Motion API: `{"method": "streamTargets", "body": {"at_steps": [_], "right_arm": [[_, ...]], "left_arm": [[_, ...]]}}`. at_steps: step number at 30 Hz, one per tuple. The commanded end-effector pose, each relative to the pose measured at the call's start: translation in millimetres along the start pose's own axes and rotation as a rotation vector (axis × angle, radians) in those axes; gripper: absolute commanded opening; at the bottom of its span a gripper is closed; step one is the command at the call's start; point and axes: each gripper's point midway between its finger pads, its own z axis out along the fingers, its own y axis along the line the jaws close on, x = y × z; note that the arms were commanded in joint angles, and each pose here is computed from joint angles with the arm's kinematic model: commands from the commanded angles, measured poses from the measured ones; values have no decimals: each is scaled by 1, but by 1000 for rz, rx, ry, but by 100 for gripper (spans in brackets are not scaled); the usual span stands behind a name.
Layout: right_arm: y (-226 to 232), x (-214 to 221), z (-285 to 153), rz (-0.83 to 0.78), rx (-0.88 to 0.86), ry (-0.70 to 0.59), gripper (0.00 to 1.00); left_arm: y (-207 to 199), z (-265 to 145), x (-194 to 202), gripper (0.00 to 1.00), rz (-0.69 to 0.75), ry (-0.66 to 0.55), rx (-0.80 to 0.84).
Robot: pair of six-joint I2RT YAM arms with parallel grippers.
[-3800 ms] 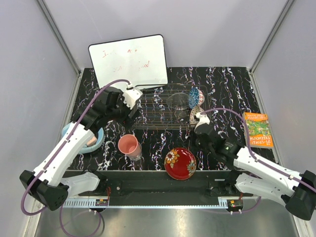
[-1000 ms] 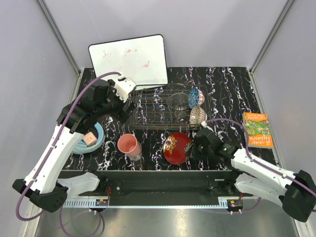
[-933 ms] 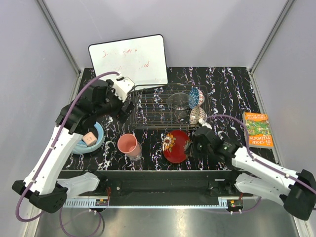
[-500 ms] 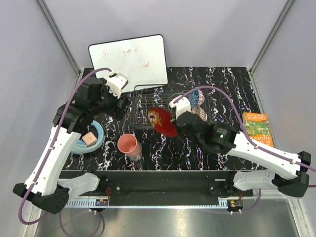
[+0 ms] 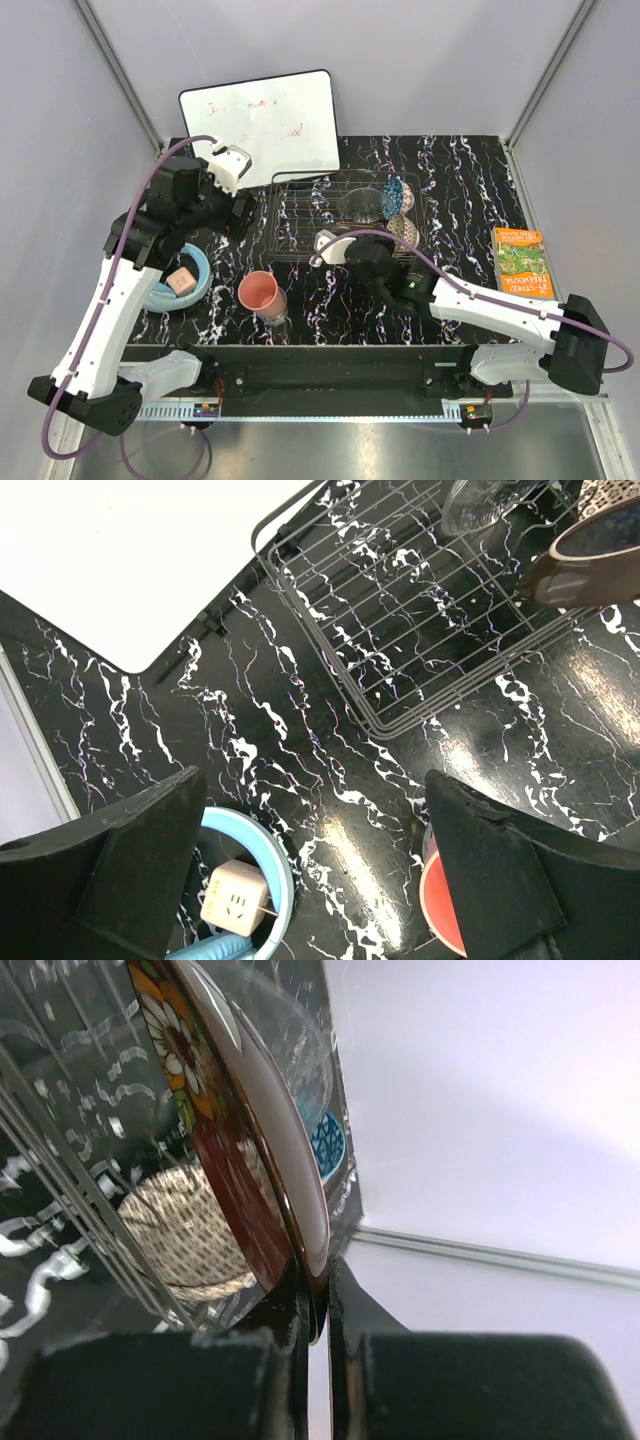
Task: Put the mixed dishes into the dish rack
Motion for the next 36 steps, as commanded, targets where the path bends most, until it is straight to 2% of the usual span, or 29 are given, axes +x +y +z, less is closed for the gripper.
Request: {"method": "streamTargets", "body": {"at_steps": [1, 12, 16, 23, 36], "right_arm": [[-62, -18, -6, -1, 162, -118, 0], [-57, -18, 19, -36, 113, -132, 0], [-55, 1, 36, -23, 100, -96, 0], [-54, 9, 54, -1, 91, -109, 0], [-26, 35, 77, 50, 19, -80, 0]], "left_arm": [[0, -3, -12, 95, -15, -67, 8], [1, 1, -8, 95, -22, -76, 13], [3, -1, -7, 95, -21, -82, 9], [5, 1, -6, 95, -23, -77, 7], [4, 2, -10, 95, -31, -80, 20]]}}
